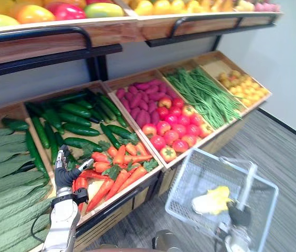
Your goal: Pick vegetable in the basket
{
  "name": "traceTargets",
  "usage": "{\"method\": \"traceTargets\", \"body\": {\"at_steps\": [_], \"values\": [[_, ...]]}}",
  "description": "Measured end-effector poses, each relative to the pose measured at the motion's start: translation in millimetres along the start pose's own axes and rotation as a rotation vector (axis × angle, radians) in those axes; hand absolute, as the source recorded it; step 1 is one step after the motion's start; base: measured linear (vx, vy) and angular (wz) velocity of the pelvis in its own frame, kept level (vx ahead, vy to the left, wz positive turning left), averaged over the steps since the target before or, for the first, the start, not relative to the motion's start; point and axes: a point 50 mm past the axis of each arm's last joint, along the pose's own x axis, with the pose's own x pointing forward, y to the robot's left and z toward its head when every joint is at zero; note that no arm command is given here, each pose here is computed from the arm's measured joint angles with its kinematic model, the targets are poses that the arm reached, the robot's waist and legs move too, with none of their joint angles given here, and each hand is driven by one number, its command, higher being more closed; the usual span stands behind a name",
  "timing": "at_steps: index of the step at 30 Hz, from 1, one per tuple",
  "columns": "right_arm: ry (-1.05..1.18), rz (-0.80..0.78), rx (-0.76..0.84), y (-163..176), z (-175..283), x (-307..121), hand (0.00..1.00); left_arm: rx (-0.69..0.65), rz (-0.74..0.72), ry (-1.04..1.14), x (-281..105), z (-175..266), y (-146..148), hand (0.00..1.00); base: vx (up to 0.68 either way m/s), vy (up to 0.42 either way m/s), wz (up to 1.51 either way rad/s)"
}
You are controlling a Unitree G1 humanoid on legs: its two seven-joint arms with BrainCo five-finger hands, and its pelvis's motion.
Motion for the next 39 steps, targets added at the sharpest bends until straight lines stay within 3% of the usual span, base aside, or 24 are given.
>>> {"method": "traceTargets", "body": {"at_steps": [9,28,34,39], "values": [[0.094,-0.08,-0.029,-29.0,-21.0,-2.6,1.0,0.052,-0.108,-0.093,12.6,15.5,-14.9,0.0,0.0,-0.112,0.52],[0.102,0.15,0.003,28.2,-20.3,4.5,1.0,0.592,-0.25,-0.176,40.8,1.1,-11.1,0.0,-0.05,-0.016,-0.06],[0.059,0.203,-0.006,41.1,-9.8,10.8,1.0,0.652,-0.264,-0.24,58.9,12.4,-28.0,0.0,0.02,-0.058,-0.08],[-0.033,0.295,0.011,68.3,11.7,15.6,1.0,0.662,-0.286,-0.227,74.1,15.3,-60.0,0.0,-0.04,0.028,-0.3]]}}
